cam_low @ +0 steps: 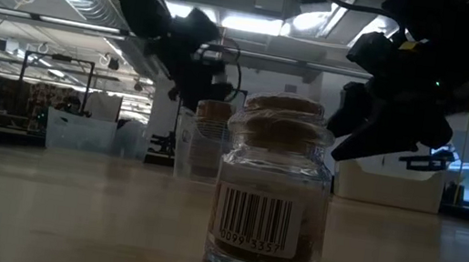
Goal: Sort spices by type
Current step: Put the black seasoning can into the top transparent bin
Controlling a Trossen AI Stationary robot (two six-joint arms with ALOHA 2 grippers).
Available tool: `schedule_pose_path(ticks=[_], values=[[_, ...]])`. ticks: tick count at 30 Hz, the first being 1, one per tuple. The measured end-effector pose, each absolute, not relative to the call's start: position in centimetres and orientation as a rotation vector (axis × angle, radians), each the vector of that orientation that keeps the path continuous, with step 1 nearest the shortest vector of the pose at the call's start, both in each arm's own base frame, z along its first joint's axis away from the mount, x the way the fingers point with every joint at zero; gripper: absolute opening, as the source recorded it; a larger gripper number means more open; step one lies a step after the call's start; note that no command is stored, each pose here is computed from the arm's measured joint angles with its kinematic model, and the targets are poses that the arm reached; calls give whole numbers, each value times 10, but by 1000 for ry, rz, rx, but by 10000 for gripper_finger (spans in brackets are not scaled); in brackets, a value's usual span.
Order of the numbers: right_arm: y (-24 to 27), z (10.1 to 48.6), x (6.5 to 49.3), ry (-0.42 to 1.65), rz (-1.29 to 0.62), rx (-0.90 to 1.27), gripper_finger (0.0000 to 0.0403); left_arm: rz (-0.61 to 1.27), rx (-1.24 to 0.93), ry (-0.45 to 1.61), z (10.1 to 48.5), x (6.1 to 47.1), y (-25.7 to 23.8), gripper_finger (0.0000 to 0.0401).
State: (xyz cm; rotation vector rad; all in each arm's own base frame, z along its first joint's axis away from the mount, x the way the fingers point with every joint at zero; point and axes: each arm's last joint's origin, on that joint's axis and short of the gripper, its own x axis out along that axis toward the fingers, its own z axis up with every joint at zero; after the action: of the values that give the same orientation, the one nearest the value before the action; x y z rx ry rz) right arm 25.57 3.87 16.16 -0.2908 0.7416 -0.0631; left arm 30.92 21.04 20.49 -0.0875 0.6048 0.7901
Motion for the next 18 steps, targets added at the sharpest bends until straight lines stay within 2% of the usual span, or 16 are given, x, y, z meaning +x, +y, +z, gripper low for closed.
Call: schedule_pose_path(ticks=[10, 18], values=[[39, 162, 256, 742, -63, -291, 374, 966, -65, 589, 268, 272, 183, 130], [39, 162, 256, 742, -63, -291, 374, 1162, -50, 634, 294, 238, 168, 124]])
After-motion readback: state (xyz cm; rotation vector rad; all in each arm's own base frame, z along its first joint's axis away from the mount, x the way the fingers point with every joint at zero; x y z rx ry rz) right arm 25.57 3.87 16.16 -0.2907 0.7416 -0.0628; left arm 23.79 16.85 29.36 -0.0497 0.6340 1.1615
